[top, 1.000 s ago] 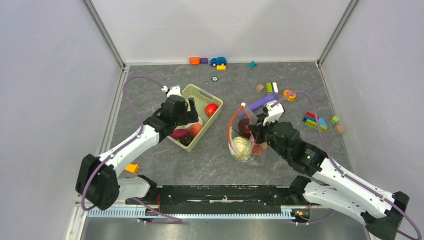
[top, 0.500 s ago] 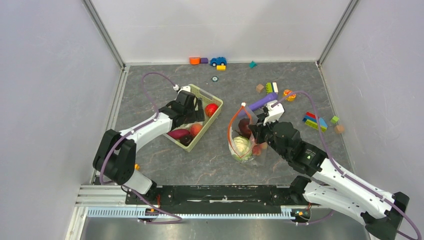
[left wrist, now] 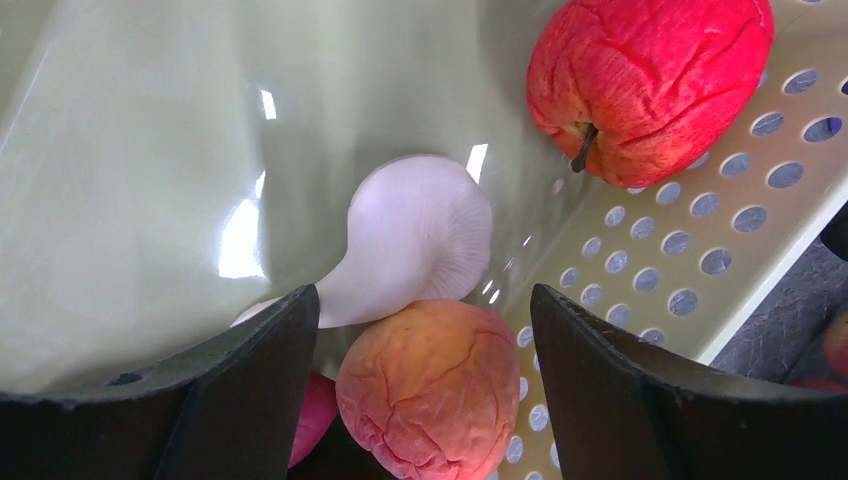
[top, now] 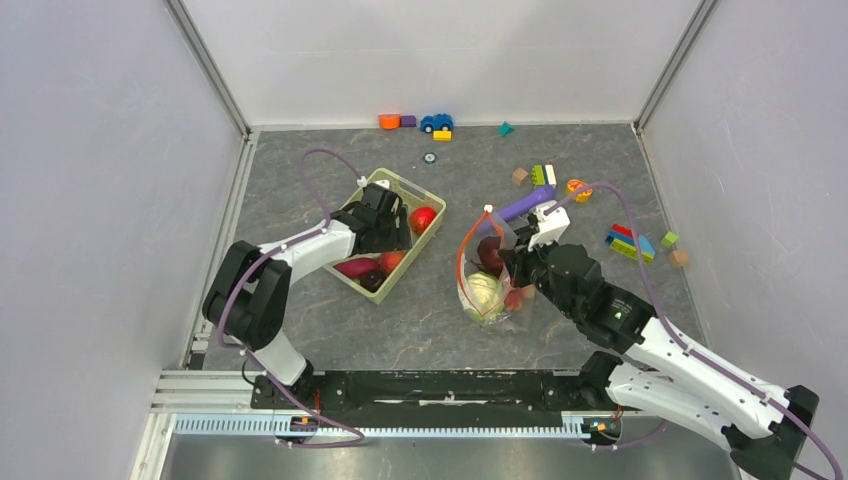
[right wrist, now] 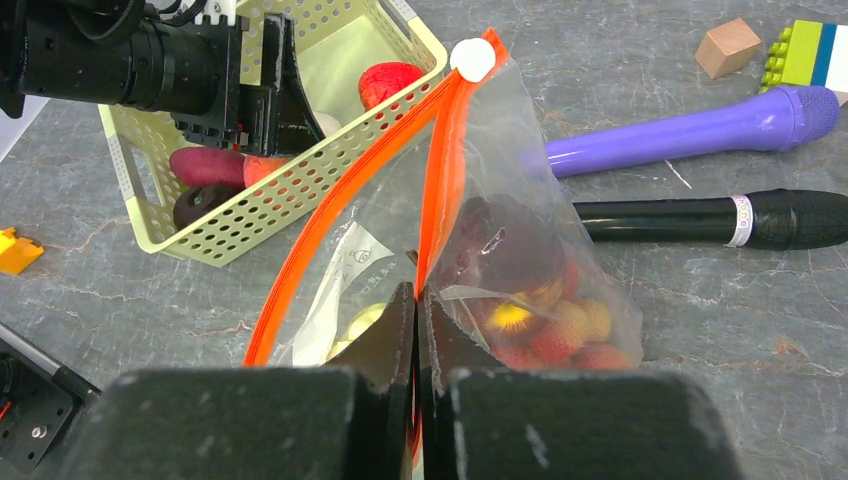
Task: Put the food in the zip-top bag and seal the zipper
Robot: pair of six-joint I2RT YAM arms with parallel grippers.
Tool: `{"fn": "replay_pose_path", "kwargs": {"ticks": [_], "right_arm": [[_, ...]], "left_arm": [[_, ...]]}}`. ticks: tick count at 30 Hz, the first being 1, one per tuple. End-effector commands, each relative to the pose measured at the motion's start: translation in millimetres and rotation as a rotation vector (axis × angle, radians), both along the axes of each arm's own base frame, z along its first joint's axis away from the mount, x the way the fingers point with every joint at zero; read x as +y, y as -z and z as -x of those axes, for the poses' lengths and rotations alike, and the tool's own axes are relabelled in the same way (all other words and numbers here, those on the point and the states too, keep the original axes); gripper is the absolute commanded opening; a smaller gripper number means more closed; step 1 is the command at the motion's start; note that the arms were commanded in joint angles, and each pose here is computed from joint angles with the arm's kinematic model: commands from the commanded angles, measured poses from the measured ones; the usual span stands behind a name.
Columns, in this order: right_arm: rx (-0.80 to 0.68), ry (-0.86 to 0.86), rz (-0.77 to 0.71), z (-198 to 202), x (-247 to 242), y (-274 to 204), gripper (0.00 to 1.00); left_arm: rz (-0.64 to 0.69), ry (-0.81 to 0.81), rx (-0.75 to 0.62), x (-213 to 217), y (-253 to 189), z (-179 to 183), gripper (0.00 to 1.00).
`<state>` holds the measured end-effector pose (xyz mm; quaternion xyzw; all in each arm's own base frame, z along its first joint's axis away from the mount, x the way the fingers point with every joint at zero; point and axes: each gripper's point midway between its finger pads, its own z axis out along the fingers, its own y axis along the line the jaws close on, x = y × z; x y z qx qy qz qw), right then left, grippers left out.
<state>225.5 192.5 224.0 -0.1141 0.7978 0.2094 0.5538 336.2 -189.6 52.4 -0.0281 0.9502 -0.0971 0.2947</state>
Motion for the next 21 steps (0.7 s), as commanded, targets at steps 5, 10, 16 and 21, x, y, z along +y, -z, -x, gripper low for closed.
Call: {"fn": "replay_pose_path", "kwargs": {"ticks": [5,10,16,21], "right_arm": [[-0.022,0.036,-0.012,-2.7,-7.4,-3.3,0.00],[-0.027,0.048,-0.005,-3.9,-9.8,-2.8,0.00],[-0.029,0.058,0.001,-5.1,-11.7,-1.4,0.00],[-0.034,0.064,0.003,-5.8,-13.1,-2.1,0.00]], "left_arm": [[0.002,0.038,0.009,-7.2,-1.1,-6.7,0.69],[0.027,0.052,0.014,-10.6,-3.2,-3.0,0.51],[0.031,0.041,-0.024,-5.7,-17.4,-1.1,0.34],[0.020,0.018,-0.079,3.1,-38.0,-1.0,0.26]]}}
